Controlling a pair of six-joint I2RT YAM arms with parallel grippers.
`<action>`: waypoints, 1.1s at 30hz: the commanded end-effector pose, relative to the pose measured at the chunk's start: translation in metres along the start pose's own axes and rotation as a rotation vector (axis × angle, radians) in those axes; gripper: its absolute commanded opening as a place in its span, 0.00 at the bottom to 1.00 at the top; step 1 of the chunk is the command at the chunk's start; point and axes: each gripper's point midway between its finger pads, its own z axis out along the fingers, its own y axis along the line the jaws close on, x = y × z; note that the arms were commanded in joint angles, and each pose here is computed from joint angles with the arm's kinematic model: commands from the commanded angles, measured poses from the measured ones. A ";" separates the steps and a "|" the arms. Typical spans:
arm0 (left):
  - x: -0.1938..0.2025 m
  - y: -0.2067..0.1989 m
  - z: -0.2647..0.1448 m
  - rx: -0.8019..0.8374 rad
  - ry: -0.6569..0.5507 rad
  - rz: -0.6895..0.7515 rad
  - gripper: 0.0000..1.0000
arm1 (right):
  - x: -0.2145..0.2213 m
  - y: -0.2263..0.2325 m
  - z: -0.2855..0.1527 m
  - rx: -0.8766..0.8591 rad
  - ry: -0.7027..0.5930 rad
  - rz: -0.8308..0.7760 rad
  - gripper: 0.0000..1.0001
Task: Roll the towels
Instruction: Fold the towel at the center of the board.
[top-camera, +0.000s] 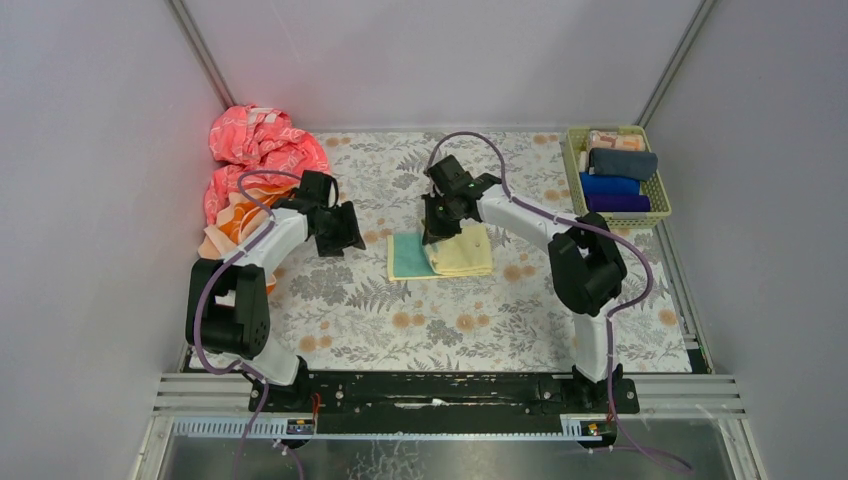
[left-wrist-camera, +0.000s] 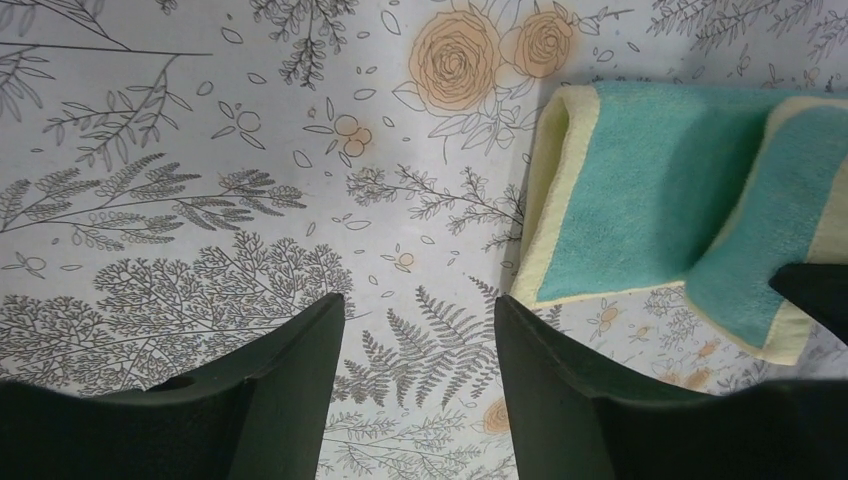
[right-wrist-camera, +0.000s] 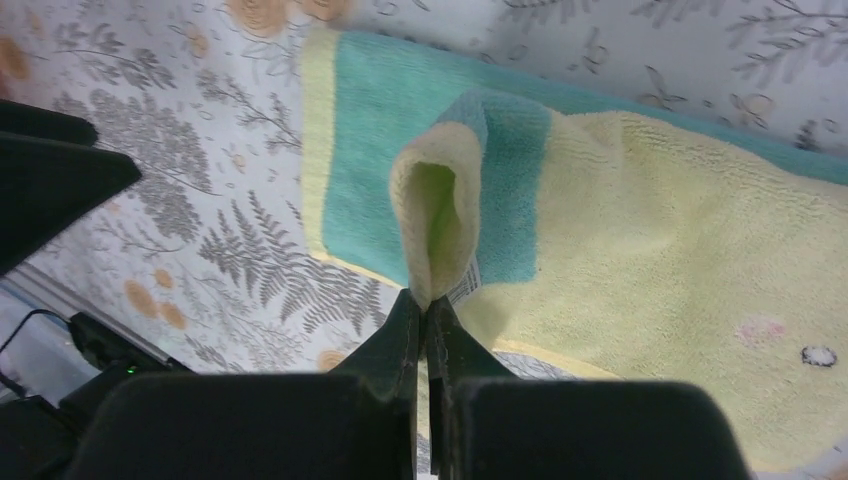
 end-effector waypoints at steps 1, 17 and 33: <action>-0.002 -0.014 -0.001 0.081 -0.015 -0.002 0.57 | -0.016 0.043 -0.001 -0.113 -0.039 0.037 0.00; 0.030 -0.068 0.026 0.236 0.069 -0.080 0.47 | -0.007 0.068 0.030 -0.194 0.028 0.134 0.02; 0.035 -0.032 0.018 0.034 -0.026 -0.112 0.37 | 0.008 0.087 0.016 -0.332 0.071 0.047 0.38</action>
